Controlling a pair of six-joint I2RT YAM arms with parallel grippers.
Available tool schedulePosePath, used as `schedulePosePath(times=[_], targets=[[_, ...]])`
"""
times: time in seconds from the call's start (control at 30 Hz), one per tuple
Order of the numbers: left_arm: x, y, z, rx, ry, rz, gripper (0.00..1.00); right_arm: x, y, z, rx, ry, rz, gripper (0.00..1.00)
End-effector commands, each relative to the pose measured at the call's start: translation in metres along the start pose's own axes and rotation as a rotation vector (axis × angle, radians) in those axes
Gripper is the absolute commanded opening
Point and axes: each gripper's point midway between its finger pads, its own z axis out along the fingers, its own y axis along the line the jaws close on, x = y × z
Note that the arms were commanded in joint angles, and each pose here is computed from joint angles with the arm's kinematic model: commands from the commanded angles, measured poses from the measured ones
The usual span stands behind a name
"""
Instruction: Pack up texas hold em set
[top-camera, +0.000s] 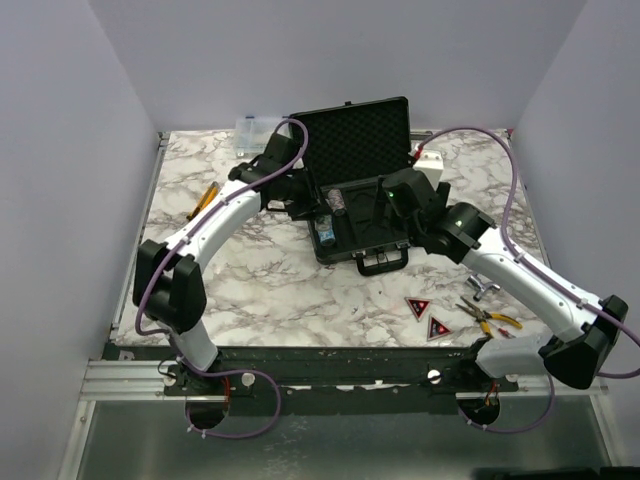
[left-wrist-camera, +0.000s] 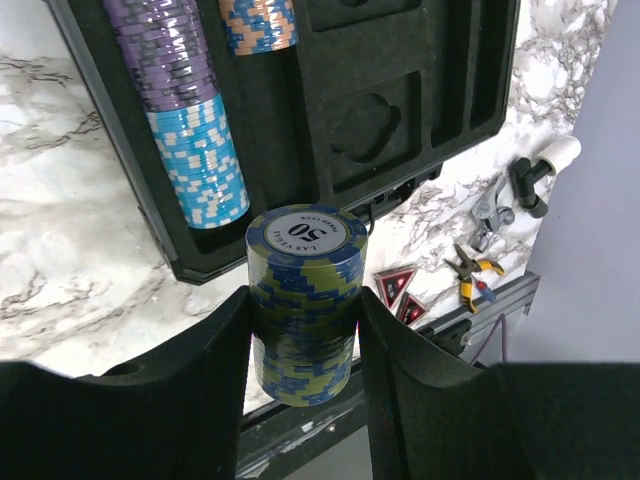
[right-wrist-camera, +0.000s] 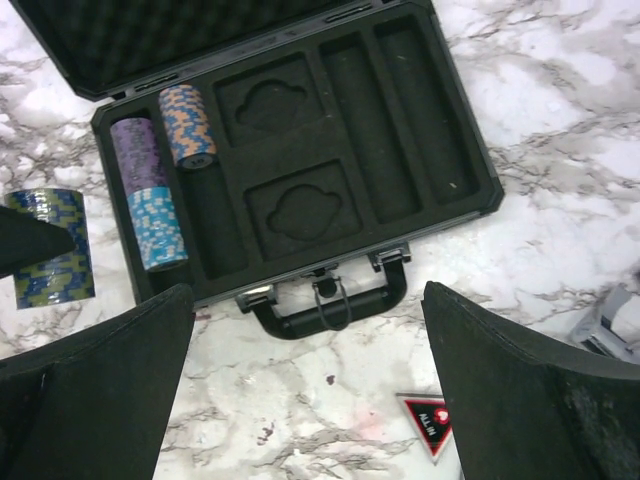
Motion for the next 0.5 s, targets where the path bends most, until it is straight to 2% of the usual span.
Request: schedulePosePath(times=[0.0, 0.47], targets=[[-0.014, -0.023, 0.006, 0.038, -0.034, -0.055, 0.0, -0.007, -0.022, -0.005, 0.061, -0.07, -0.008, 1.0], [-0.011, -0.03, 0.062, -0.007, 0.053, -0.099, 0.0, 0.004, -0.023, -0.007, 0.044, -0.032, -0.007, 1.0]])
